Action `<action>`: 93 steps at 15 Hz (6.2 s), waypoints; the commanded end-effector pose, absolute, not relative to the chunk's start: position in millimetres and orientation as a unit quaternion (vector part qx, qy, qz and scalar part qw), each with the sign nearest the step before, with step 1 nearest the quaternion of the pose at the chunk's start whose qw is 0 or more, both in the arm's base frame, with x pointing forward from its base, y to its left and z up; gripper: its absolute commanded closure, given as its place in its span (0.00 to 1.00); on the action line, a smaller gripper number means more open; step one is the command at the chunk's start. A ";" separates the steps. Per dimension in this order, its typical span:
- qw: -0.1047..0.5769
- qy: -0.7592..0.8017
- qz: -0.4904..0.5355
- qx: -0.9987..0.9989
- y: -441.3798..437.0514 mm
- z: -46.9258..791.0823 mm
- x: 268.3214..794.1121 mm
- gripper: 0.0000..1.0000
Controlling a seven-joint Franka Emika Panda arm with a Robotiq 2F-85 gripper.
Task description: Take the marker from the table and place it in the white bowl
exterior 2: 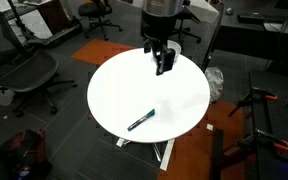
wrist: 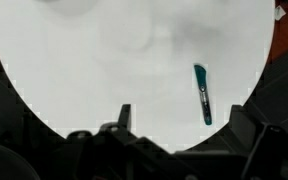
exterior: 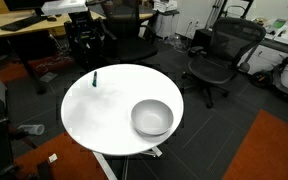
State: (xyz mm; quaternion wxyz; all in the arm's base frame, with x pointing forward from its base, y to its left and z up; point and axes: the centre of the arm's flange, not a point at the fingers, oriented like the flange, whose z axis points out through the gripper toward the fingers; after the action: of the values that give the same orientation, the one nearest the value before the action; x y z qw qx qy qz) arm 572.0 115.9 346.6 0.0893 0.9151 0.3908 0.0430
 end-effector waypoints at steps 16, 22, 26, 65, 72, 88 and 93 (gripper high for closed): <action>0.033 0.552 0.032 0.832 169.3 199.1 633.1 0.00; 0.023 0.561 0.016 0.828 179.8 162.3 634.8 0.00; 0.017 0.560 0.008 0.829 187.7 143.7 625.5 0.00; 0.080 0.182 0.118 0.973 36.6 313.5 664.6 0.95; 0.084 0.030 0.134 0.987 -45.5 349.0 661.8 0.95; 0.054 -0.275 0.121 0.952 -196.8 303.8 642.6 0.95; 0.044 -0.325 0.092 0.940 -211.0 260.0 632.7 0.95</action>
State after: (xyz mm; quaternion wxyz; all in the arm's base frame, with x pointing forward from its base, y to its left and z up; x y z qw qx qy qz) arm 638.2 -205.9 277.8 0.0529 0.9500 -0.2913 0.0989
